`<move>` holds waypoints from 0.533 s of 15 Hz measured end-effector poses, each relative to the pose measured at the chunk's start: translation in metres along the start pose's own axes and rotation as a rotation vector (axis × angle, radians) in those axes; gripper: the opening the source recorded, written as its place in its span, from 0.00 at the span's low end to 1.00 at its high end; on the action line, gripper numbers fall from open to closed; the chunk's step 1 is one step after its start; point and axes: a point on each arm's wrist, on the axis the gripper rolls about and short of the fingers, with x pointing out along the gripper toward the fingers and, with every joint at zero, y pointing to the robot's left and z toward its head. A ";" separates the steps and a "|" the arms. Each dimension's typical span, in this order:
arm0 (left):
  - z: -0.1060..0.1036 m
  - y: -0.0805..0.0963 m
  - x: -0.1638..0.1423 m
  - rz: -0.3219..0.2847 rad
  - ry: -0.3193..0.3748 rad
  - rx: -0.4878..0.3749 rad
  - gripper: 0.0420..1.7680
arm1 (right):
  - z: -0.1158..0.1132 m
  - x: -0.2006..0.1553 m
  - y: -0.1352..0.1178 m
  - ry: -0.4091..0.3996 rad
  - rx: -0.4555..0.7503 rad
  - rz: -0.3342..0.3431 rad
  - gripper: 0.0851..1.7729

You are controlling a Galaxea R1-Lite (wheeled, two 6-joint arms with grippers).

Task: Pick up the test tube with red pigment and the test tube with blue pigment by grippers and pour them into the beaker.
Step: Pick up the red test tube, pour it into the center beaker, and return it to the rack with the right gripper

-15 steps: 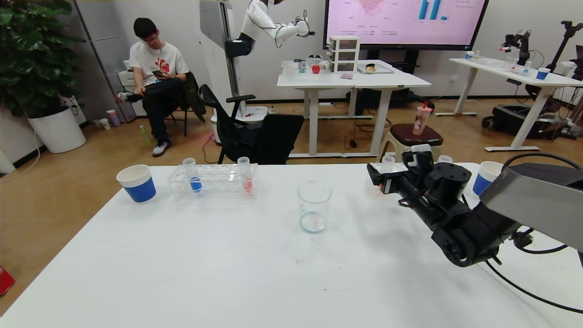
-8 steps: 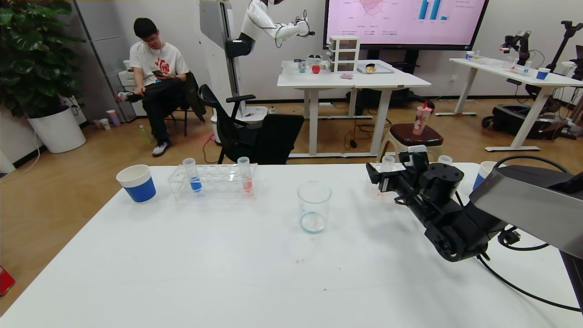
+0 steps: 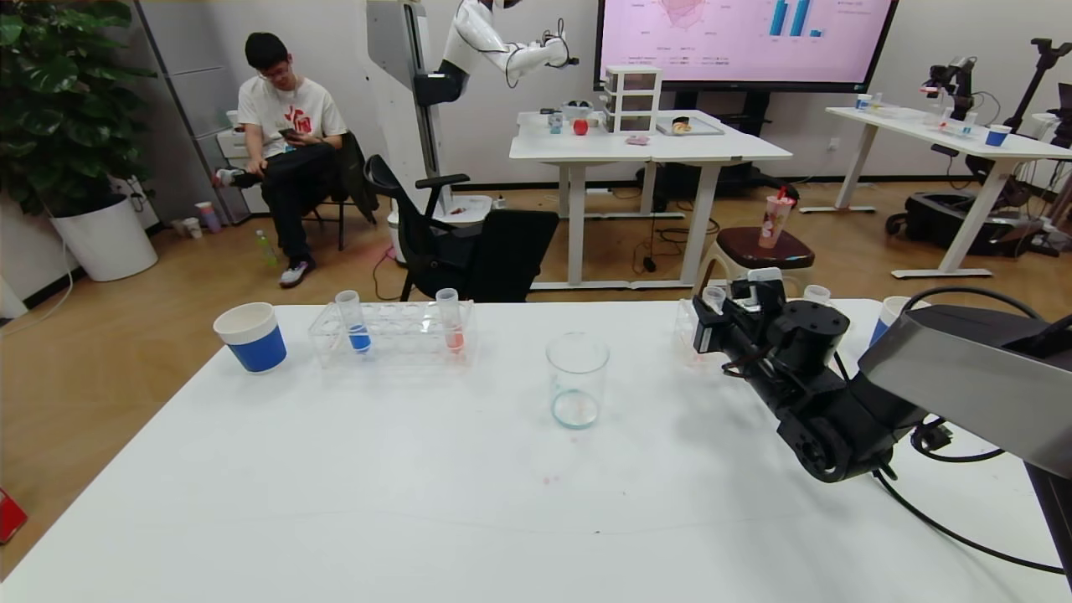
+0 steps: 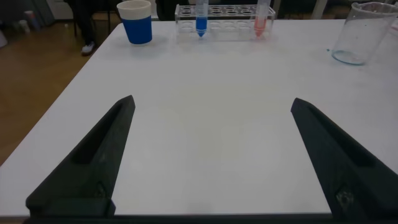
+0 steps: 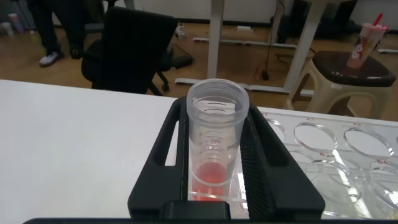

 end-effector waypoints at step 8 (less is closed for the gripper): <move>0.000 0.000 0.000 0.001 0.000 0.000 0.99 | 0.028 -0.001 0.000 -0.028 -0.019 -0.002 0.25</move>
